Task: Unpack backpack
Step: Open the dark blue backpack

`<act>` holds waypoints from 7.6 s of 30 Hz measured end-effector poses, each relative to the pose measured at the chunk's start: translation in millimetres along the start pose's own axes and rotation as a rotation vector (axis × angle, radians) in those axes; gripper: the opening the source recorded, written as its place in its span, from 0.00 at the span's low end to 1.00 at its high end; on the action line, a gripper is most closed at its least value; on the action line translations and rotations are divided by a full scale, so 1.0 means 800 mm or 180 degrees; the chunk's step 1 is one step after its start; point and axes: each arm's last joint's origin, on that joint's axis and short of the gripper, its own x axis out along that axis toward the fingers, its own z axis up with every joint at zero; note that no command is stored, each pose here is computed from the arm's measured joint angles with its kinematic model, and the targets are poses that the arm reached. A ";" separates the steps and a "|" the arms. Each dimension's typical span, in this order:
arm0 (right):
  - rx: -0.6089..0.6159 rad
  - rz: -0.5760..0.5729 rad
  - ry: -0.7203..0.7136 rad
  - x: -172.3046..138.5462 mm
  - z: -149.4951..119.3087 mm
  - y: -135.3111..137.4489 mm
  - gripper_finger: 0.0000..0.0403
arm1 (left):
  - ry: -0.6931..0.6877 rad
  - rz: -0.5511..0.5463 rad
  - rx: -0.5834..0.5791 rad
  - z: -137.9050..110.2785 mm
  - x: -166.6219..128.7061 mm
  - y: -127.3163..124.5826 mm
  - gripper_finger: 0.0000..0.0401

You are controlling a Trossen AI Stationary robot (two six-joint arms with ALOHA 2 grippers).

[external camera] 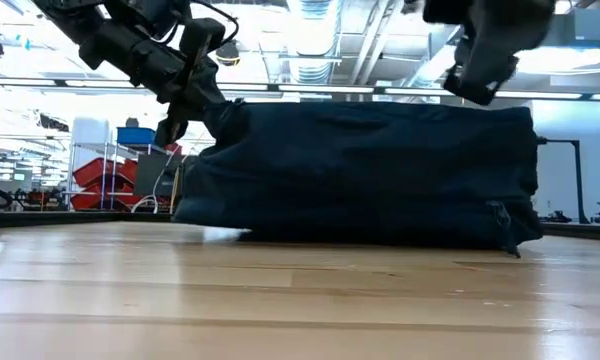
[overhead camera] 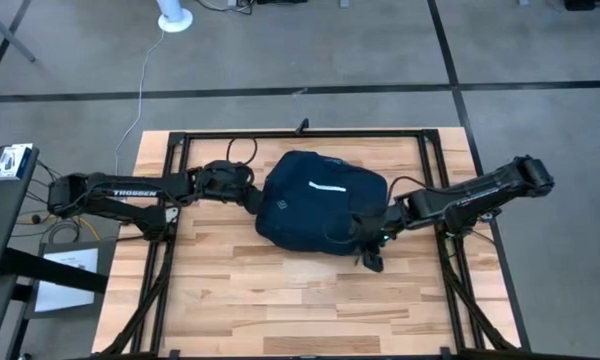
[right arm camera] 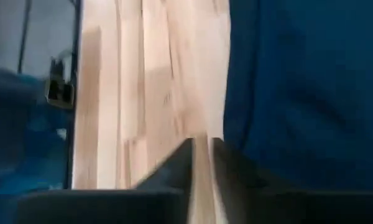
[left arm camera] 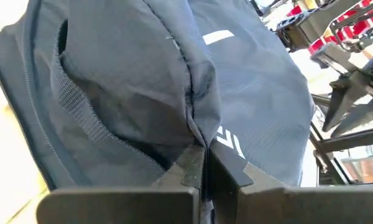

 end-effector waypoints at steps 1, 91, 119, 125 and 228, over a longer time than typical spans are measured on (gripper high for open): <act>0.0021 -0.0039 0.0038 0.000 -0.001 -0.003 0.04 | 0.0012 0.0008 0.0004 0.000 0.000 0.000 0.00; 0.1889 0.0196 -0.1463 0.109 0.127 -0.026 0.56 | -0.0895 -0.0088 0.0716 0.016 -0.003 -0.024 0.00; 0.1620 0.0362 -0.1371 0.104 0.129 -0.014 0.02 | -0.0860 -0.0094 0.0718 0.015 -0.003 -0.024 0.00; 0.1802 0.0246 -0.1157 0.108 0.120 -0.016 0.09 | -0.0861 -0.0094 0.0715 0.015 -0.003 -0.024 0.00; 0.1225 -0.1311 0.0110 -0.068 0.028 -0.046 0.00 | -0.0072 0.0735 0.0285 0.007 -0.082 0.032 0.24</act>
